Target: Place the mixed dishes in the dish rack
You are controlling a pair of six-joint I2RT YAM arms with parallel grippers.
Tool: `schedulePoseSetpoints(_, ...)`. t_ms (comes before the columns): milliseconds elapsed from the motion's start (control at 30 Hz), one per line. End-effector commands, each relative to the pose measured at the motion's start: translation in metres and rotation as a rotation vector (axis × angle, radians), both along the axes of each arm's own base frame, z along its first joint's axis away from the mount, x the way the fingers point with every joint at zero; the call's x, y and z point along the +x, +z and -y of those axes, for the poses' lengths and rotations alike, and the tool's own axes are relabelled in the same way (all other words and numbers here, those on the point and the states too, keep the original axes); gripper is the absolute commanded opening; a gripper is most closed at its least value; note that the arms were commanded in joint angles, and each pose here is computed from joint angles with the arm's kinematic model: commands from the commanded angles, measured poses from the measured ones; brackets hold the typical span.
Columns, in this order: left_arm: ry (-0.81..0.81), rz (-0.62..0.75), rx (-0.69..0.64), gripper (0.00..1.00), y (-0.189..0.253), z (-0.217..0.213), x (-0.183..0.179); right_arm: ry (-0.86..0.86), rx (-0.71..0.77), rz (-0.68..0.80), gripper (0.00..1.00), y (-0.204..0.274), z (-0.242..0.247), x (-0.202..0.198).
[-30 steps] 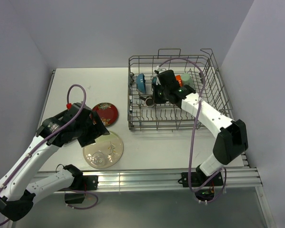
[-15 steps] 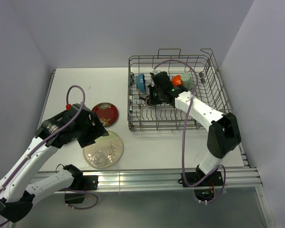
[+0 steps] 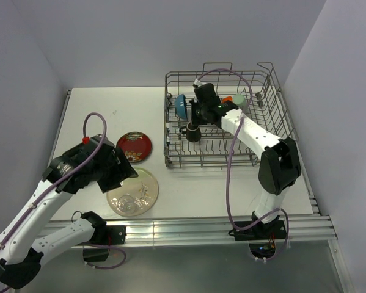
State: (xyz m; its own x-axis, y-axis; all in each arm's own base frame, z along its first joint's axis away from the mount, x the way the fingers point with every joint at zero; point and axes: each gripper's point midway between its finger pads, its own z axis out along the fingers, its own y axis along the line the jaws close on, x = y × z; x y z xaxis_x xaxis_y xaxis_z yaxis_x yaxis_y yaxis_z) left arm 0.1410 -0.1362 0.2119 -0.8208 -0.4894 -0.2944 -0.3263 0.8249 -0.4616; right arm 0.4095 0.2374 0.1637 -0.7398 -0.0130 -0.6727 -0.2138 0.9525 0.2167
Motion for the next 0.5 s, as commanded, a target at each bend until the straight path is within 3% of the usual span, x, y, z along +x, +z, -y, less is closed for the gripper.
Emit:
schedulePoseSetpoints(0, -0.001, -0.031, 0.002, 0.77, -0.008, 0.002, -0.002, -0.012, -0.046, -0.022, 0.0, -0.01, 0.009, 0.006)
schedulePoseSetpoints(367, 0.025, -0.094, 0.053, 0.77, -0.047, -0.004, -0.006, 0.029, 0.107, 0.152, 0.01, 0.07, 0.007, -0.018)
schedulePoseSetpoints(433, 0.026, -0.113, 0.068, 0.77, -0.057, -0.006, -0.007, 0.028, 0.129, 0.172, 0.13, 0.085, 0.008, -0.024)
schedulePoseSetpoints(467, 0.027, -0.116, 0.072, 0.77, -0.059, -0.006, -0.007, 0.029, 0.141, 0.191, 0.28, 0.098, 0.011, -0.03)
